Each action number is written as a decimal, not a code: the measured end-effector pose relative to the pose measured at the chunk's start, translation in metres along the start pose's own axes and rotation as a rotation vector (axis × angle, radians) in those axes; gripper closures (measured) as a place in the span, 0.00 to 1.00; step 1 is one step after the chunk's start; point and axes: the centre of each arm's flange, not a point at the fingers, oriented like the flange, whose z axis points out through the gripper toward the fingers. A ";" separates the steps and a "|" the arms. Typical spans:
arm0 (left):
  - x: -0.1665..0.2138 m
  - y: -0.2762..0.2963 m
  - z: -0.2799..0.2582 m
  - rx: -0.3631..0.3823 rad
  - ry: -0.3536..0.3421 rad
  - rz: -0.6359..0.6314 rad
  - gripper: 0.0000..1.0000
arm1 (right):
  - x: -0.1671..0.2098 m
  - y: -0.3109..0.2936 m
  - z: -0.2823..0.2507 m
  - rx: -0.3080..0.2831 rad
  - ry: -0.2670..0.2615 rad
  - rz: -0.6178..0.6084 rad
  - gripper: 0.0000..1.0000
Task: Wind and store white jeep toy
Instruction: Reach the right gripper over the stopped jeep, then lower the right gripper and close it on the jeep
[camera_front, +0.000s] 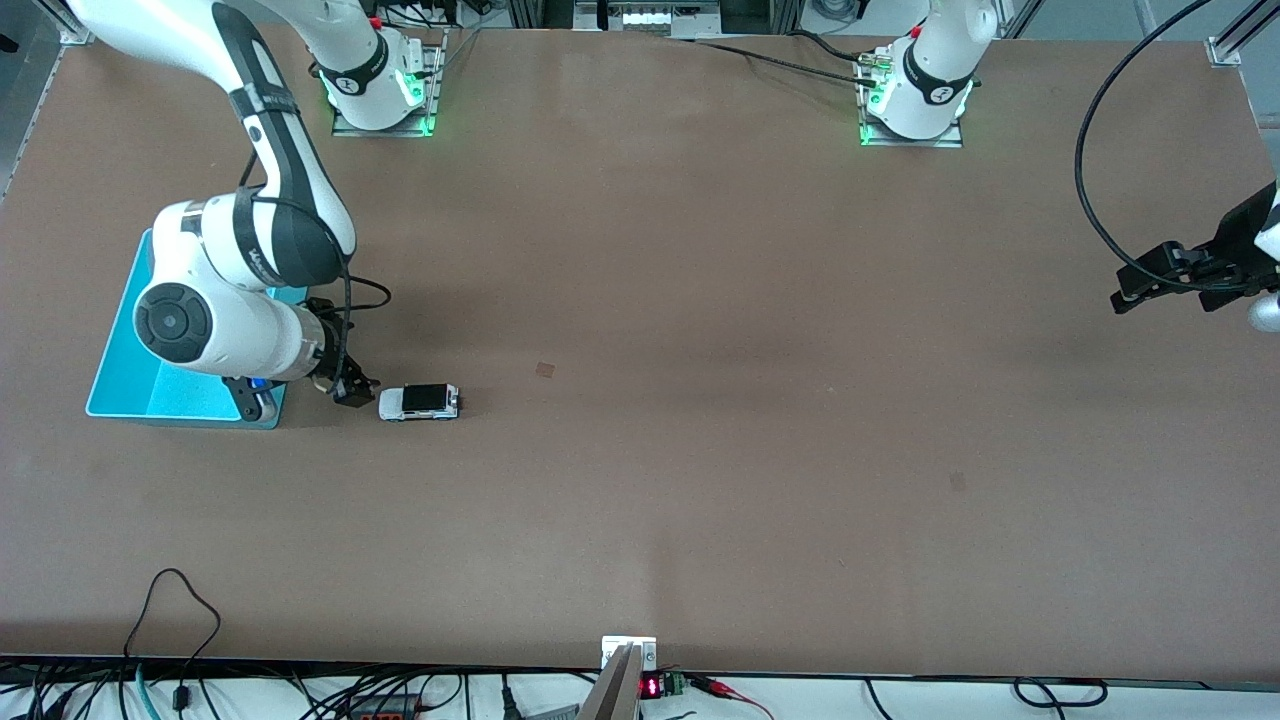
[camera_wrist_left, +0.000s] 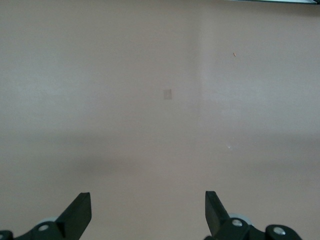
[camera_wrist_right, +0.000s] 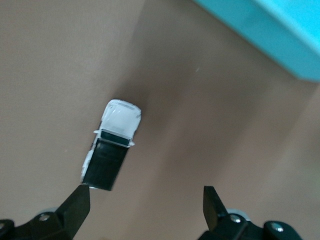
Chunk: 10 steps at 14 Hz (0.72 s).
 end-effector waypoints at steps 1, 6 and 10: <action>0.000 -0.001 0.000 0.000 0.001 -0.002 0.00 | 0.004 -0.004 0.007 0.020 -0.033 0.033 0.00; 0.000 -0.004 0.000 0.001 -0.004 -0.008 0.00 | 0.001 -0.019 0.046 0.024 -0.038 0.084 0.00; -0.001 -0.004 0.003 0.001 -0.023 -0.007 0.00 | 0.008 -0.023 0.071 0.010 -0.030 0.097 0.00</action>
